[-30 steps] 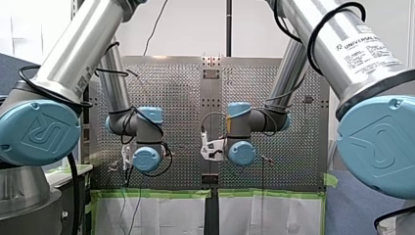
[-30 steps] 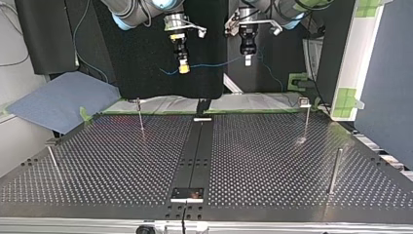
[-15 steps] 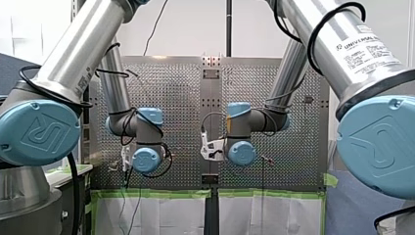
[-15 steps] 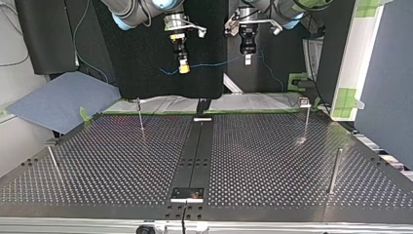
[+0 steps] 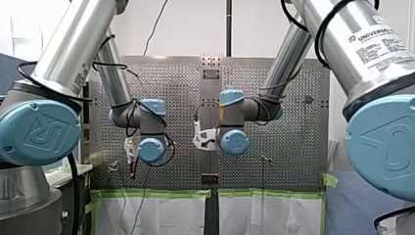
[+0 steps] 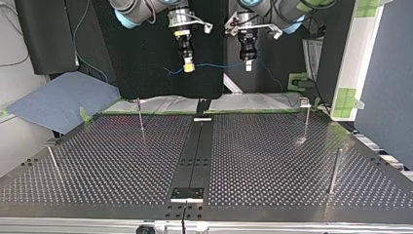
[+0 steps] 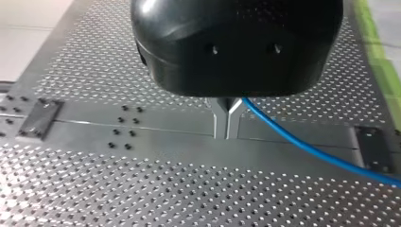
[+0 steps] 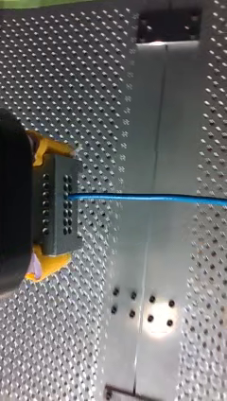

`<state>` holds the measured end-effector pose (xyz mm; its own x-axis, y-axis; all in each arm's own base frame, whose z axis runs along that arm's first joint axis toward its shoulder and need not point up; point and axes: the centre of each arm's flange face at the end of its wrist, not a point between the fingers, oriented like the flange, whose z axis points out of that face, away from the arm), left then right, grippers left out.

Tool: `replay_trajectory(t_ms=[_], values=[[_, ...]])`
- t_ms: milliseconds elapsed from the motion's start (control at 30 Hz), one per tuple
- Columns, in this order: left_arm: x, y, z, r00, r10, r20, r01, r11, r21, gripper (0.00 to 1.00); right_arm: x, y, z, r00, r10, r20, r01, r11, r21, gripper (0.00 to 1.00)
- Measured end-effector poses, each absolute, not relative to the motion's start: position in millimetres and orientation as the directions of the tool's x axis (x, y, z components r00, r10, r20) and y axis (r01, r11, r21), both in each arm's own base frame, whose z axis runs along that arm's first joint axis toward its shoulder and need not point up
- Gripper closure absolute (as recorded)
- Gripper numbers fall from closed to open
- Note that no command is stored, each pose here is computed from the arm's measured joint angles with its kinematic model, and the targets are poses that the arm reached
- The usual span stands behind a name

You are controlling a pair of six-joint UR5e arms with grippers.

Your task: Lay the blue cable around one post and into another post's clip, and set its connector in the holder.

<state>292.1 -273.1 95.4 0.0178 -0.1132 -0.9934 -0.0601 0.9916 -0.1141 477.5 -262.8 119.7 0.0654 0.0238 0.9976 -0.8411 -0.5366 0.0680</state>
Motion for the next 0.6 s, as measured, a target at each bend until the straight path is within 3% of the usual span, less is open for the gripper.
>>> replay_trajectory(t_ms=[600], values=[[317.0,-273.8,162.7,0.081,-0.183,-0.98,-0.065,0.98,-0.189,1.0,502.4,-283.9,228.8,-0.061,0.074,0.995,-0.834,-0.551,-0.01,1.0]])
